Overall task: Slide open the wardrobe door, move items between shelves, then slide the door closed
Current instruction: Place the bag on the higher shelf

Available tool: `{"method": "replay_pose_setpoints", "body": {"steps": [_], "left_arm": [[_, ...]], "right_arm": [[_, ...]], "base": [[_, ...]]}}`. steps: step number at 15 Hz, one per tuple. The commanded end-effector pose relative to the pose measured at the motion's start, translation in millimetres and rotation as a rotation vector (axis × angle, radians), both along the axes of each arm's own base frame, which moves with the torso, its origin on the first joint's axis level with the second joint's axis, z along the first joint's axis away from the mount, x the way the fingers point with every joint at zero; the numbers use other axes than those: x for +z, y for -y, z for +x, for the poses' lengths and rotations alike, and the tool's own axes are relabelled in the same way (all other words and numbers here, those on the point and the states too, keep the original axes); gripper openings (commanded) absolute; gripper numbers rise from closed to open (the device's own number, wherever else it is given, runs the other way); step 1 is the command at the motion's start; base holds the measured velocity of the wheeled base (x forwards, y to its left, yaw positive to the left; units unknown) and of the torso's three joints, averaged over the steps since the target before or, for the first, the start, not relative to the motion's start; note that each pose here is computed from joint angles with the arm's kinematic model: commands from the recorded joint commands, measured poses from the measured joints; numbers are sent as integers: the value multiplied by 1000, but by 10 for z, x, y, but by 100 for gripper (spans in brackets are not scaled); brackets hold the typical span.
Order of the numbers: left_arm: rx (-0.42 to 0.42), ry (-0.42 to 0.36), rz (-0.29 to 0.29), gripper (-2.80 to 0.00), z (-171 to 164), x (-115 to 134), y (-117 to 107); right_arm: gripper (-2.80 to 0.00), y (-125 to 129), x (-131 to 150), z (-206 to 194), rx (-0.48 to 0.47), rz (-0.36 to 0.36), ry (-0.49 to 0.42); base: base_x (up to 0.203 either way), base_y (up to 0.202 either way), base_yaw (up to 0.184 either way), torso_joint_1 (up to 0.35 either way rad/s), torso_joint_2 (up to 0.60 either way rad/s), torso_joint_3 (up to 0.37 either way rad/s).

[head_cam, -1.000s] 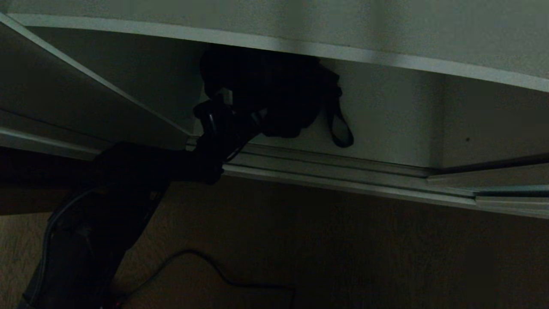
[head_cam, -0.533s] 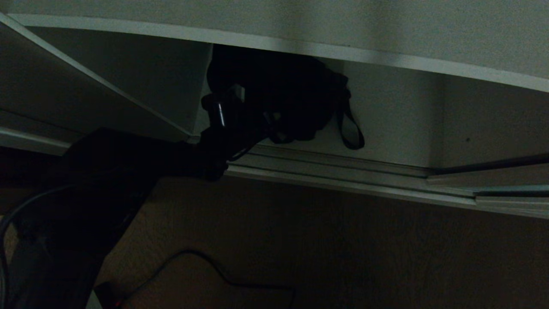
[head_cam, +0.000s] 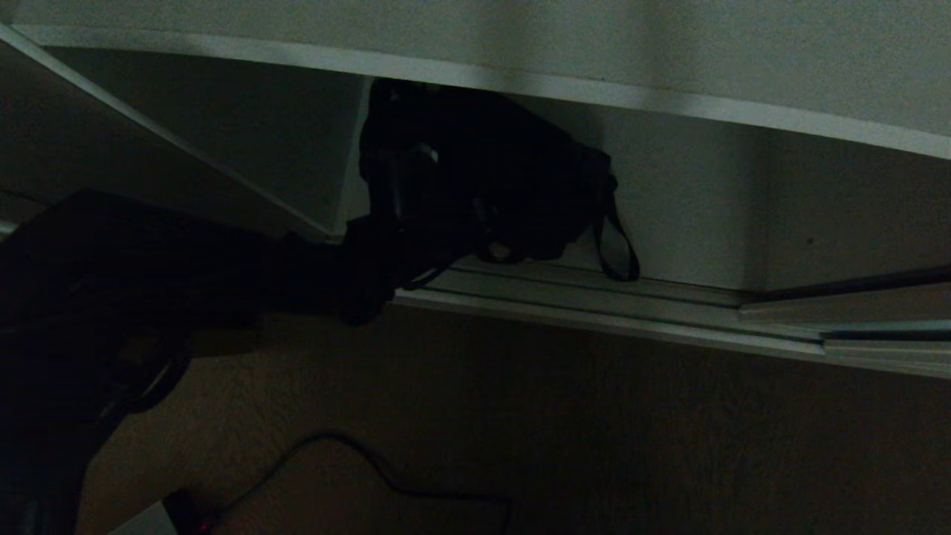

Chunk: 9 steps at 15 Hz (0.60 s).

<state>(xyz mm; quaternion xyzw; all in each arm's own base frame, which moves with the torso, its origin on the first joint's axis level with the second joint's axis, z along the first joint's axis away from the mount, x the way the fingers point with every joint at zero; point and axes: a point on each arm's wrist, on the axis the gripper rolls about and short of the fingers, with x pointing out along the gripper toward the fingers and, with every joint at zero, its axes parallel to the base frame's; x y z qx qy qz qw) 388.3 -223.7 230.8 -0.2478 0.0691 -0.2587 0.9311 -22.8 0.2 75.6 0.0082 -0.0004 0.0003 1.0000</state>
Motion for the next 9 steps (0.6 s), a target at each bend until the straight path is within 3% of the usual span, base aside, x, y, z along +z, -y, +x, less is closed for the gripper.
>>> {"method": "replay_pose_setpoints", "body": {"steps": [1, 4, 9], "left_arm": [[-7, 0, -5, -280, -188, 207, -5], [61, -92, 59, -280, -352, 264, -41], [86, -63, 84, -280, -476, 381, -81]], "right_arm": [[-280, 0, 0, -1, 1, 0, 2], [-280, 0, 0, 0, 0, 0, 1], [-280, 0, 0, 0, -1, 0, 1]], "base": [[0, 0, 0, 0, 0, 0], [0, 0, 0, 0, 0, 0], [0, 0, 0, 0, 0, 0]]}}
